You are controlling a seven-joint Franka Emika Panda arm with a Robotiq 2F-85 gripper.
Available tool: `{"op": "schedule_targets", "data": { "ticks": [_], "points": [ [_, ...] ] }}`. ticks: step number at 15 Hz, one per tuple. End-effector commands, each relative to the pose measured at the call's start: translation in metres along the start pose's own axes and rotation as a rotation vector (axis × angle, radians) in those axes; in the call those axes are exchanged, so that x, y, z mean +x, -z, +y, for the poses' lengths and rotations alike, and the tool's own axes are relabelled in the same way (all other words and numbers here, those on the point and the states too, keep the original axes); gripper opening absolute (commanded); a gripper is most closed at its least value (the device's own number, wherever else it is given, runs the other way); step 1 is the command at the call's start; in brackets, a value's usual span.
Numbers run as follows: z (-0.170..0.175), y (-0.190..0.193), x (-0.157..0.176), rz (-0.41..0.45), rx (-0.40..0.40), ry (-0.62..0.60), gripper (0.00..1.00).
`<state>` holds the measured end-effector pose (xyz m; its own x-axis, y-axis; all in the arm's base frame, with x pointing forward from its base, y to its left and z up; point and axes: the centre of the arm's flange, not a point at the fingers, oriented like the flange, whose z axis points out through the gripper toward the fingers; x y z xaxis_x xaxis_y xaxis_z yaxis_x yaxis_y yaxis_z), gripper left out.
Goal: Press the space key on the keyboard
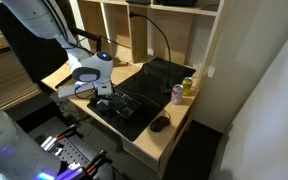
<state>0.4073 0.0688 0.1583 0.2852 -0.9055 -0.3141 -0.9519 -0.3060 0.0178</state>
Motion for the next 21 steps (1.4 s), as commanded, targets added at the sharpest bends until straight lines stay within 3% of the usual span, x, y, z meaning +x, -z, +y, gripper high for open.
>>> {"op": "schedule_targets", "data": {
  "ticks": [1, 9, 14, 21],
  "points": [
    [0.037, 0.017, -0.009, -0.036, -0.108, 0.026, 1.00],
    [0.051, 0.021, -0.010, 0.007, 0.061, -0.005, 1.00],
    [0.049, -0.002, -0.003, -0.014, 0.050, -0.045, 1.00],
    [0.043, -0.027, 0.012, 0.015, 0.128, -0.067, 1.00]
  ]
}}
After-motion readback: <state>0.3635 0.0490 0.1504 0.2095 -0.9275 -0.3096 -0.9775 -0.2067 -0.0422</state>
